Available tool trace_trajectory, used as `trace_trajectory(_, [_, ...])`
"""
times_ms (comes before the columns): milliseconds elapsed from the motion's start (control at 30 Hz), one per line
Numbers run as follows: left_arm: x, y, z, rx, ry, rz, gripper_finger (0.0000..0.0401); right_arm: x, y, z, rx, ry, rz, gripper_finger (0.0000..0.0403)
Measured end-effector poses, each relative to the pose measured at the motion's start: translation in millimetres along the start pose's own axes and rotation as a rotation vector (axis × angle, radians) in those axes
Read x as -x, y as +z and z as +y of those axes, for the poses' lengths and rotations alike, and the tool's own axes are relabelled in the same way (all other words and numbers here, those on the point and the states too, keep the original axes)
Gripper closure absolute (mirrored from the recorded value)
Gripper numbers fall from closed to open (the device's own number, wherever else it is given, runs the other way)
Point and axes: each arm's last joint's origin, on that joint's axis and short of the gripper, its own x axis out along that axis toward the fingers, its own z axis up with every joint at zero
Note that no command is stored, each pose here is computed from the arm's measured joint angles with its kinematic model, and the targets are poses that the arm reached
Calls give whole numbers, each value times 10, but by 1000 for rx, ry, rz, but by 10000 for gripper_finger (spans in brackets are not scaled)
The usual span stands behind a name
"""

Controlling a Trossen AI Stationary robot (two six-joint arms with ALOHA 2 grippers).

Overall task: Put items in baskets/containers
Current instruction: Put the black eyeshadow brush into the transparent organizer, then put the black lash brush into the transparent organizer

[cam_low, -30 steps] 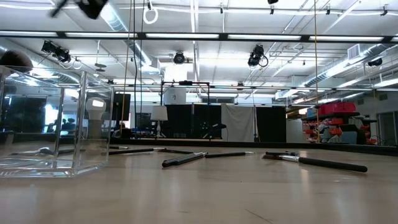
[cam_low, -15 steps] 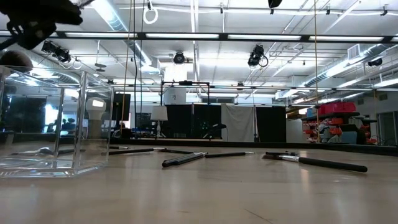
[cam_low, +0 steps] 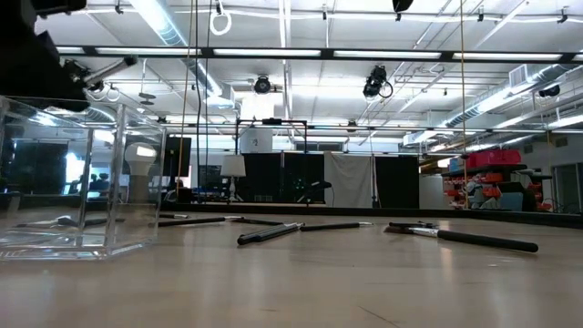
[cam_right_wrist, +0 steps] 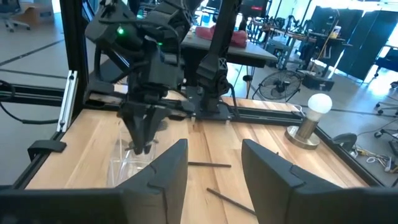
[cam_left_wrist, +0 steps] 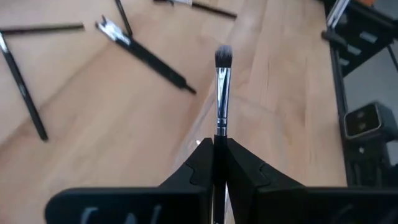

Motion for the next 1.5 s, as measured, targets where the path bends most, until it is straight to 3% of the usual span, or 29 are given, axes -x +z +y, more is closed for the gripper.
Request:
trace_trajectory(233, [-30,-39,2,-10,4,21,364,0,4,0,-3,0,-4,248])
trace_trajectory(633, [8,-5,-11,3,-32,54,265,0,8,-1,-6,0,-7,248])
trace_trajectory(833, [180,180,-20,9,-108,30,220,0,8,0,-5,0,-7,248])
trace_trajectory(1000, [321,408,21,-36,-130,-63,212,0,-4,0,3,0,4,248])
trace_trajectory(1133, [338,553,84,-115,-66,-161,217,-3,-46,-10,-1,-2,22,248])
trace_trajectory(1233, [274,621,148,-180,26,-213,222,-5,-175,-48,-72,-12,55,248])
trace_trajectory(1367, [102,711,264,-223,132,-222,224,8,-455,-138,-214,-49,127,248])
trace_trajectory(1500, [-79,790,393,-232,231,-219,224,43,-666,-178,-252,-86,253,239])
